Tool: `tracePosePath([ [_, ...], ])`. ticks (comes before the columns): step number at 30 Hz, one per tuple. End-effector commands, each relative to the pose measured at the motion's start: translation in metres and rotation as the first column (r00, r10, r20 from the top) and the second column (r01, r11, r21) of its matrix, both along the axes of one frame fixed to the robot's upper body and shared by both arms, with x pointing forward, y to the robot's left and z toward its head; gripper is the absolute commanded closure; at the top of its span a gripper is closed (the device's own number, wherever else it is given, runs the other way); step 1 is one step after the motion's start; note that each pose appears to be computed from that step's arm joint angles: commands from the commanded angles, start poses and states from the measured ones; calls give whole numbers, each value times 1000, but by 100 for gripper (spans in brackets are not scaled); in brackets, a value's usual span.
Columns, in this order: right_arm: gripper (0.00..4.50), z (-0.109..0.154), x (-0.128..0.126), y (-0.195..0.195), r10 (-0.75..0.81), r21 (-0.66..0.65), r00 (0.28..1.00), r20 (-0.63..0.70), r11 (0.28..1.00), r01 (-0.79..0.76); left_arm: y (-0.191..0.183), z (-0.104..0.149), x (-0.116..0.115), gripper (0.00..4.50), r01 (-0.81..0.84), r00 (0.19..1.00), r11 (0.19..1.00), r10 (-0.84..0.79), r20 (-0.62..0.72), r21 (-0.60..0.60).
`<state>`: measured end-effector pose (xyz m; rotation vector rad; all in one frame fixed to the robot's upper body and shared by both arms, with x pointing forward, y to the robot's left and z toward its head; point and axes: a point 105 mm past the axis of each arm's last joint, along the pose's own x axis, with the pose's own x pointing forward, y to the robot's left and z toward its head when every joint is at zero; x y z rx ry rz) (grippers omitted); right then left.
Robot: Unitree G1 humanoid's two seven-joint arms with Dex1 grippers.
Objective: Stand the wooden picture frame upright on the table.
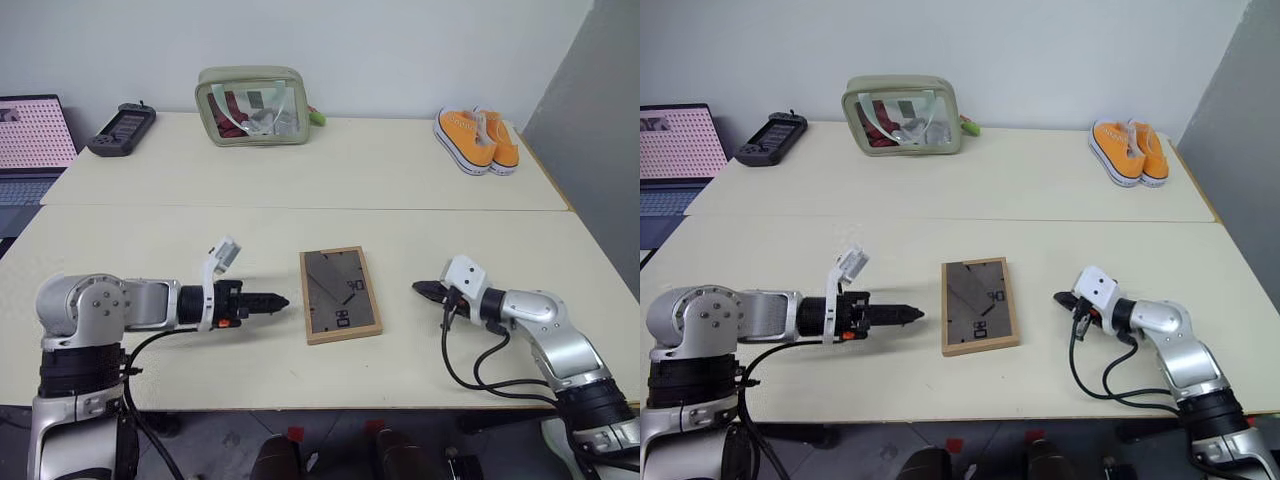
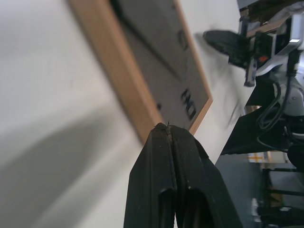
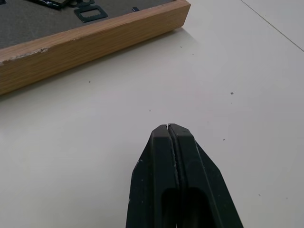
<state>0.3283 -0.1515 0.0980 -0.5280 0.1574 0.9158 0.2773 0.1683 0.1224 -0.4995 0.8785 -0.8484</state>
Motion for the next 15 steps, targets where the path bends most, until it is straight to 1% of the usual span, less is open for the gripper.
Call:
tracePosePath([
  [1, 450, 12, -2, -4, -7, 18, 999, 35, 1000, 6, -2, 0, -4, 403, -11, 1000, 1000, 11, -9, -16],
  [3, 450, 11, -3, -5, -12, 17, 999, 32, 1000, 12, -3, -3, -4, 355, -25, 999, 1000, 24, -27, -19],
  [4, 450, 10, -3, -6, -14, 17, 999, 32, 1000, 14, -4, -3, -4, 342, -27, 999, 999, 26, -31, -24],
  [9, 450, 11, -3, -4, -20, 25, 999, 33, 1000, 19, -13, 1, 1, 235, -40, 999, 998, 39, -24, -50],
  [10, 450, 11, -4, -4, -20, 25, 999, 32, 1000, 19, -13, 1, 3, 202, -50, 999, 998, 49, -24, -47],
  [14, 450, 10, -5, -4, -20, 24, 999, 28, 1000, 19, -12, -4, 7, 117, -89, 995, 996, 88, -43, -22],
  [15, 450, 10, -6, -4, -19, 23, 999, 28, 1000, 19, -11, -5, 8, 117, -95, 995, 995, 95, -44, -19],
])
